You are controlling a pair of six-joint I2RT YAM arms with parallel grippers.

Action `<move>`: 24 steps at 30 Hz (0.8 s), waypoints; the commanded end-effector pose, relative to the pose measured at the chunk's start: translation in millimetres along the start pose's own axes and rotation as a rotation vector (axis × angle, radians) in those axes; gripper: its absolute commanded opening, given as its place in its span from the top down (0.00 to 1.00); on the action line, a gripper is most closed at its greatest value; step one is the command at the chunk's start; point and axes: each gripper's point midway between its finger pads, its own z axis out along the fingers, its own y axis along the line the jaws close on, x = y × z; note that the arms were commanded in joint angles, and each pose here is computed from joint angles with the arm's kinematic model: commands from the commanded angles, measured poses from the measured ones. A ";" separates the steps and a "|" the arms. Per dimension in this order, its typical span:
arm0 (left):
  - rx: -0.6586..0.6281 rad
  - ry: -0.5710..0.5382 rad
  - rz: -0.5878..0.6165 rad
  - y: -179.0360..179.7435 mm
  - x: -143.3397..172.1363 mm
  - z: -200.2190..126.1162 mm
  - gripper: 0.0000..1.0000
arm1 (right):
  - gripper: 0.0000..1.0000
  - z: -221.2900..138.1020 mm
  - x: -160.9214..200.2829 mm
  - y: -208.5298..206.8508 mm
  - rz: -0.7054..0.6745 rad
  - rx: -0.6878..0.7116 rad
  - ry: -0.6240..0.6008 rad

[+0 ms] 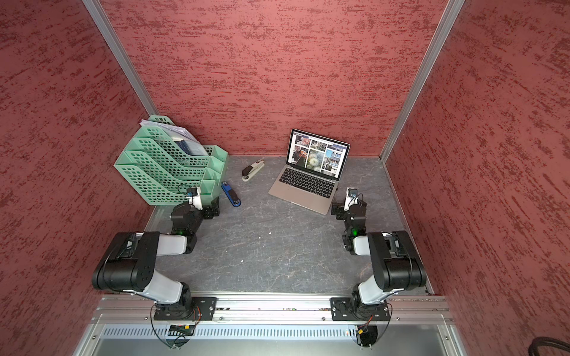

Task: Remove the wireless mouse receiver from the laptop
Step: Pick up the mouse from the center of the board.

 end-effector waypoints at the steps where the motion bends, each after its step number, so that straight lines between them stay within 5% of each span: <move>1: 0.000 -0.011 -0.005 2.0 -5.9 2.1 0.00 | 0.02 1.1 -7.6 0.1 0.011 -0.008 -0.022; 8: 0.012 -0.011 -0.016 3.2 -6.2 1.8 0.00 | 0.01 1.2 -16.0 7.6 -0.002 -0.052 -0.001; 13: 0.009 -0.012 -0.012 2.7 -6.6 1.7 0.00 | 0.01 -17.1 -125.6 30.4 -0.095 -0.171 0.024; 16: 0.008 -0.012 -0.011 2.6 -6.5 1.7 0.00 | 0.02 -31.0 -161.2 35.2 -0.134 -0.180 0.025; 24: 0.023 -0.017 -0.022 3.2 -8.5 1.2 0.00 | 0.02 -56.2 -160.9 19.6 -0.154 -0.086 0.159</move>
